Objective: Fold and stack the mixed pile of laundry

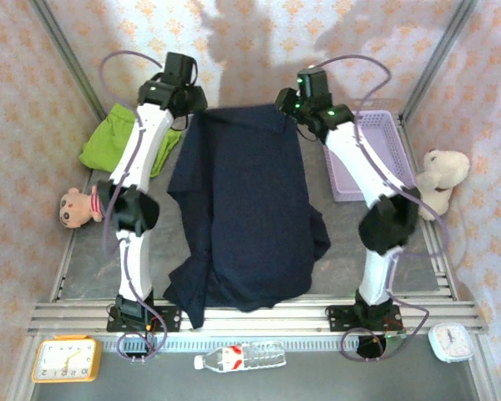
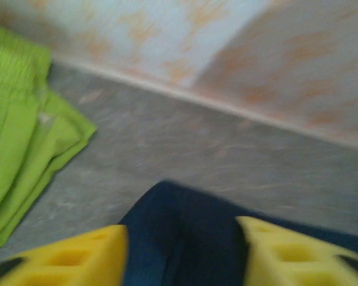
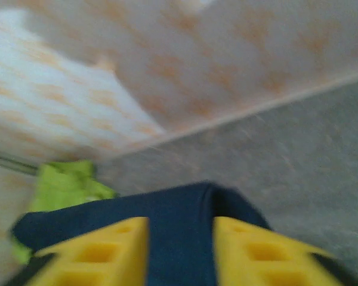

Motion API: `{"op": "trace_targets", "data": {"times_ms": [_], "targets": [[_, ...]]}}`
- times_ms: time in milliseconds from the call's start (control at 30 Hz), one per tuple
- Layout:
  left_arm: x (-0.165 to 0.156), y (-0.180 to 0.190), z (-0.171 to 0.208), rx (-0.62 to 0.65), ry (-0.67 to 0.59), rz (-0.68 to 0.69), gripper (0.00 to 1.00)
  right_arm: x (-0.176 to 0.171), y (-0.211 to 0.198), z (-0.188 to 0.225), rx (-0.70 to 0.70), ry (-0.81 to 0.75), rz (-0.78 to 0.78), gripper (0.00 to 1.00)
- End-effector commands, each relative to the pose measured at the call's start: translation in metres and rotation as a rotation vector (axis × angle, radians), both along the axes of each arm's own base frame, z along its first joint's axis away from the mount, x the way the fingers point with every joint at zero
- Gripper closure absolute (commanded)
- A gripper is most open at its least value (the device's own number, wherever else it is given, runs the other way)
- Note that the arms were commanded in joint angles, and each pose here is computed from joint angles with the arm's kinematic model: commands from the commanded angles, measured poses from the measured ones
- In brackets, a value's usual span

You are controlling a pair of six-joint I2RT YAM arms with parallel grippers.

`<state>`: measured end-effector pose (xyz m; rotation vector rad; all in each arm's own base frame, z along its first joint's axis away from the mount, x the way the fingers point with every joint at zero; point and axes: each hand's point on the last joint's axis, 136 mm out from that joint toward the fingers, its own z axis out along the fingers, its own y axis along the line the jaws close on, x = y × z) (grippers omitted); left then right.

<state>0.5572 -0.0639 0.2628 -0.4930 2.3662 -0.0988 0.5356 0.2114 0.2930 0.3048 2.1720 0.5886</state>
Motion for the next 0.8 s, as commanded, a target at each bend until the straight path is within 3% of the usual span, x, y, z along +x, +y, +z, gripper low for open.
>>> {"op": "trace_targets", "data": {"times_ms": [0,167,333,500,600,767], "targets": [[-0.042,0.034,-0.006,0.11,0.174,0.07,0.22,0.003,-0.013,0.016,0.002,0.027,0.005,0.41],[-0.058,0.003,-0.021,0.024,0.179,-0.028,0.22,-0.029,-0.016,-0.015,-0.027,0.1,0.05,0.4],[-0.102,-0.032,-0.037,-0.142,0.148,-0.089,0.25,-0.093,-0.028,-0.062,-0.025,0.26,0.067,0.42],[-0.156,-0.049,-0.09,-0.118,0.253,-0.139,0.28,-0.175,-0.036,-0.127,-0.031,0.469,0.068,0.45],[-0.185,-0.041,-0.138,-0.085,0.354,-0.121,0.31,-0.216,-0.032,-0.162,-0.018,0.578,0.066,0.46],[-0.212,-0.027,-0.198,-0.05,0.452,-0.052,0.33,-0.25,-0.022,-0.22,-0.002,0.725,0.051,0.47]]}}
